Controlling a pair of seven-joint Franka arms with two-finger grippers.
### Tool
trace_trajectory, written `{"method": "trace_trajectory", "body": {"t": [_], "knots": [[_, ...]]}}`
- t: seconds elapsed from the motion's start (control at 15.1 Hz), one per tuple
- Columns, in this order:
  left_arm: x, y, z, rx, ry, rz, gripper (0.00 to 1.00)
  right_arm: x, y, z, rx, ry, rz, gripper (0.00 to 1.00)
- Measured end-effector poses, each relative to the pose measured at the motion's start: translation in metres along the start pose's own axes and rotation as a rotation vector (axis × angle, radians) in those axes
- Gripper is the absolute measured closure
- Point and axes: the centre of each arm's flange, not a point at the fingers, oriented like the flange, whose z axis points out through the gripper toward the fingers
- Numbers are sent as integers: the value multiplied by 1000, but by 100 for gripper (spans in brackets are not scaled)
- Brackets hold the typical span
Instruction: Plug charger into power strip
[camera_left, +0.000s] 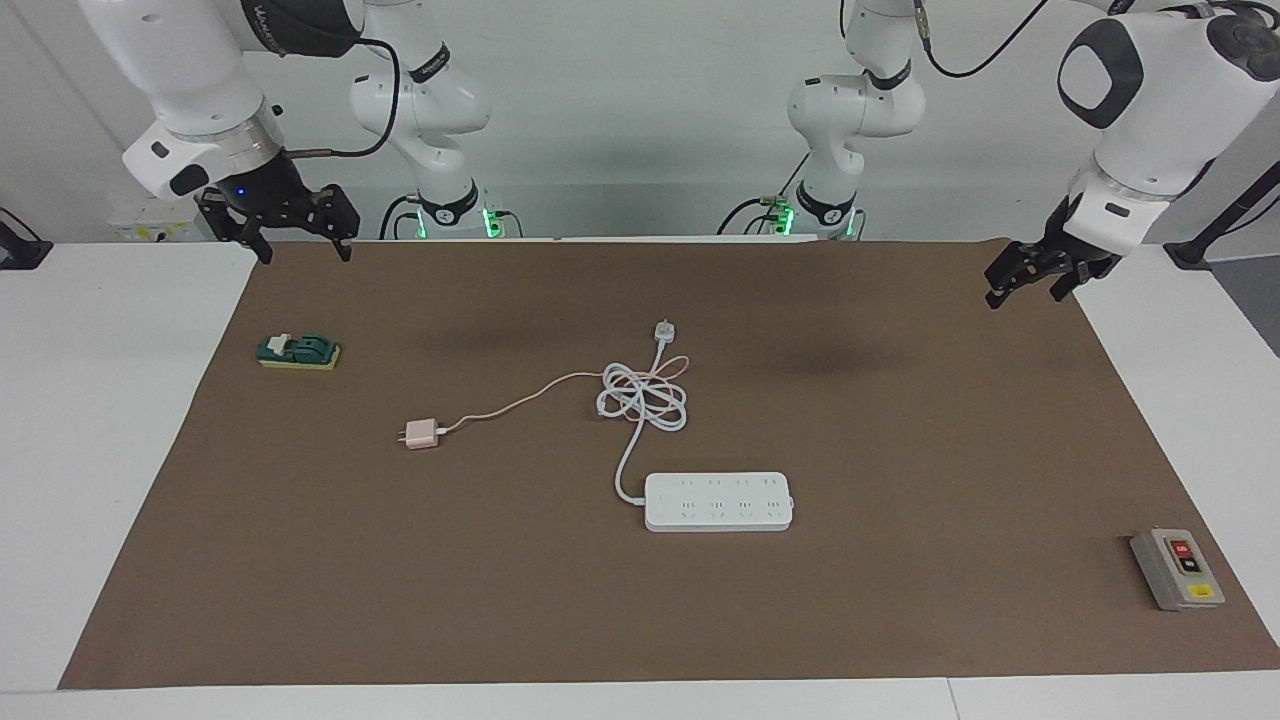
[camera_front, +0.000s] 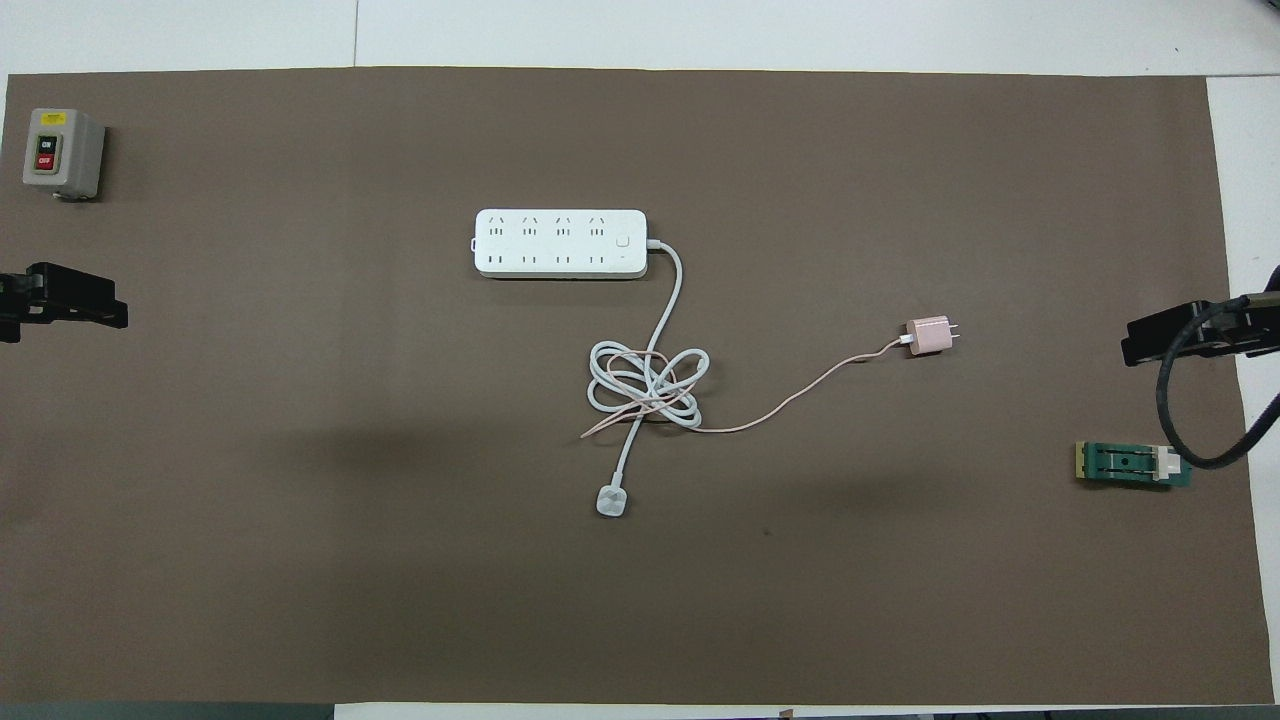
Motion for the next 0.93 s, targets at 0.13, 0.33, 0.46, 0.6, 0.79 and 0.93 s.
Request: {"method": "trace_trajectory", "body": {"t": [0.13, 0.33, 0.46, 0.6, 0.79, 0.93], "knots": [[0, 0, 0, 0, -1, -1, 0, 0, 0, 0, 0, 0, 0, 0], [0, 0, 0, 0, -1, 0, 0, 0, -1, 0, 0, 0, -2, 0], [0, 0, 0, 0, -1, 1, 0, 0, -2, 0, -1, 0, -4, 0], [0, 1, 0, 0, -1, 1, 0, 0, -2, 0, -1, 0, -4, 0], [0, 0, 0, 0, -1, 0, 0, 0, -2, 0, -1, 0, 52, 0], [0, 0, 1, 0, -2, -3, 0, 1, -4, 6, 15, -11, 180, 0]]}}
